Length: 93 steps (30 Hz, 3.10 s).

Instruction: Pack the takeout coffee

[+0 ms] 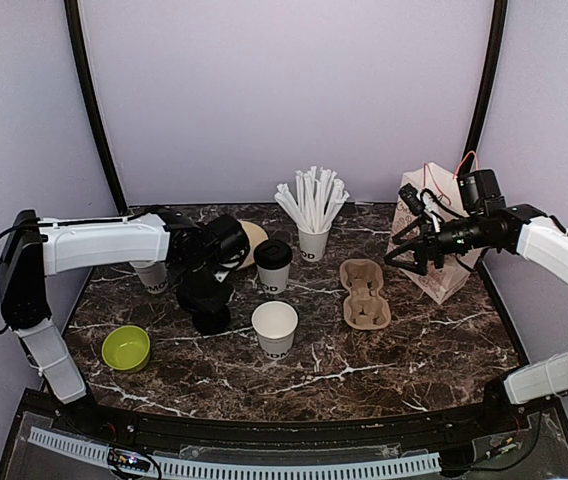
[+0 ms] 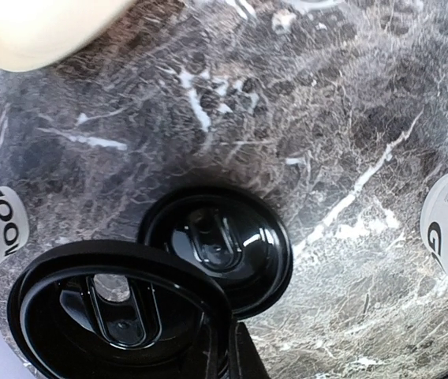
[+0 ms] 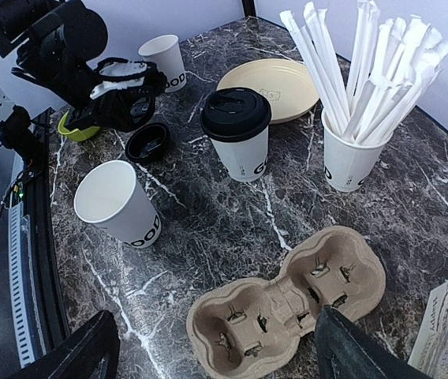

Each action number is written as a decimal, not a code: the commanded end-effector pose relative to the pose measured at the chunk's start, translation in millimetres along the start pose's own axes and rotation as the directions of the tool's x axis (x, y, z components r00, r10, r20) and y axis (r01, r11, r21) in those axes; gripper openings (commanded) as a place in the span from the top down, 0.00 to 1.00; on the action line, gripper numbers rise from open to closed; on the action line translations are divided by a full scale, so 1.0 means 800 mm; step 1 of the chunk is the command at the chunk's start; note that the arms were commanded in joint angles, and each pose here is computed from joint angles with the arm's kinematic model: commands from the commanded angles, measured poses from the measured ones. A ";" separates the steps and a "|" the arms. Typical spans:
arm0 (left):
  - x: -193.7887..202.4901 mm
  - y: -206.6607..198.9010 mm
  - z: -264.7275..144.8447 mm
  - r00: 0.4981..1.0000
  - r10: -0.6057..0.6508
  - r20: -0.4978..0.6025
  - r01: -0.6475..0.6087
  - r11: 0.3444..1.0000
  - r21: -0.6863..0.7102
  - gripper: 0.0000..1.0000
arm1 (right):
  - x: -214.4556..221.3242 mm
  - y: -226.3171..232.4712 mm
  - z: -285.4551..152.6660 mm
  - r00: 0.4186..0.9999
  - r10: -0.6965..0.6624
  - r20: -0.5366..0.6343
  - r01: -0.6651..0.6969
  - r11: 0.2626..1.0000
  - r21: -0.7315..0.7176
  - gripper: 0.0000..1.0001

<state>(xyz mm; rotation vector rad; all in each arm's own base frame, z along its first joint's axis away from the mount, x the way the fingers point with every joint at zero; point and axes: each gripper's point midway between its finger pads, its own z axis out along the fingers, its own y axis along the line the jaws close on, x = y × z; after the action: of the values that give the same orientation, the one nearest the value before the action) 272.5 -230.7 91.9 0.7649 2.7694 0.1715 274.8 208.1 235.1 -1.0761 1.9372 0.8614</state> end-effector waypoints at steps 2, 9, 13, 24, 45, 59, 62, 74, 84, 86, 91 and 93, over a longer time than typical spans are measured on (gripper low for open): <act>-0.021 0.007 -0.069 0.992 -0.030 0.125 0.019 0.996 0.088 0.97 | -0.019 0.006 -0.004 0.999 -0.013 0.034 0.014 1.000 -0.024 0.14; -0.078 -0.061 -0.221 0.900 -0.021 0.436 -0.211 0.853 0.477 0.94 | -0.059 0.022 -0.007 0.995 0.052 0.089 -0.039 0.989 -0.145 0.16; -0.091 -0.076 -0.312 0.786 -0.067 0.614 -0.365 0.751 0.550 0.93 | -0.094 0.033 -0.001 0.987 0.099 0.129 -0.071 0.976 -0.206 0.16; -0.103 -0.103 -0.439 0.504 -0.264 0.822 -0.649 0.513 0.562 0.89 | -0.190 0.110 0.039 0.949 0.283 0.140 -0.166 0.824 -0.542 0.04; -0.122 -0.126 -0.441 0.494 -0.339 0.801 -0.701 0.390 0.598 0.90 | -0.239 0.170 0.053 0.919 0.378 0.112 -0.187 0.667 -0.721 0.02; -0.125 -0.133 -0.431 0.515 -0.333 0.790 -0.702 0.366 0.611 0.90 | -0.250 0.183 0.054 0.927 0.361 0.106 -0.162 0.637 -0.754 0.05; -0.127 -0.133 -0.429 0.517 -0.328 0.791 -0.699 0.371 0.611 0.90 | -0.250 0.187 0.052 0.927 0.359 0.106 -0.155 0.626 -0.764 0.07; -0.133 -0.139 -0.420 0.530 -0.320 0.785 -0.697 0.362 0.618 0.90 | -0.249 0.187 0.058 0.927 0.364 0.094 -0.163 0.616 -0.771 0.21; -0.135 -0.129 -0.402 0.553 -0.294 0.780 -0.638 0.452 0.623 0.70 | -0.239 0.175 0.070 0.932 0.350 0.092 -0.171 0.650 -0.741 0.36; -0.128 -0.114 -0.394 0.558 -0.269 0.785 -0.593 0.533 0.604 0.59 | -0.233 0.164 0.071 0.935 0.339 0.100 -0.171 0.680 -0.713 0.36; -0.100 -0.059 -0.312 0.660 -0.180 0.729 -0.343 0.792 0.506 0.41 | -0.193 0.121 0.080 0.964 0.251 0.091 -0.168 0.833 -0.528 0.35; -0.081 -0.039 -0.269 0.724 -0.152 0.673 -0.238 0.860 0.451 0.39 | -0.175 0.110 0.078 0.982 0.165 0.094 -0.108 0.893 -0.436 0.34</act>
<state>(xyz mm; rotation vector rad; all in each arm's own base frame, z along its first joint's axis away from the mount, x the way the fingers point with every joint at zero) 238.8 -357.9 363.1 0.8955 1.8054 -1.1252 265.6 375.5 353.1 -0.9906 1.7519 1.7748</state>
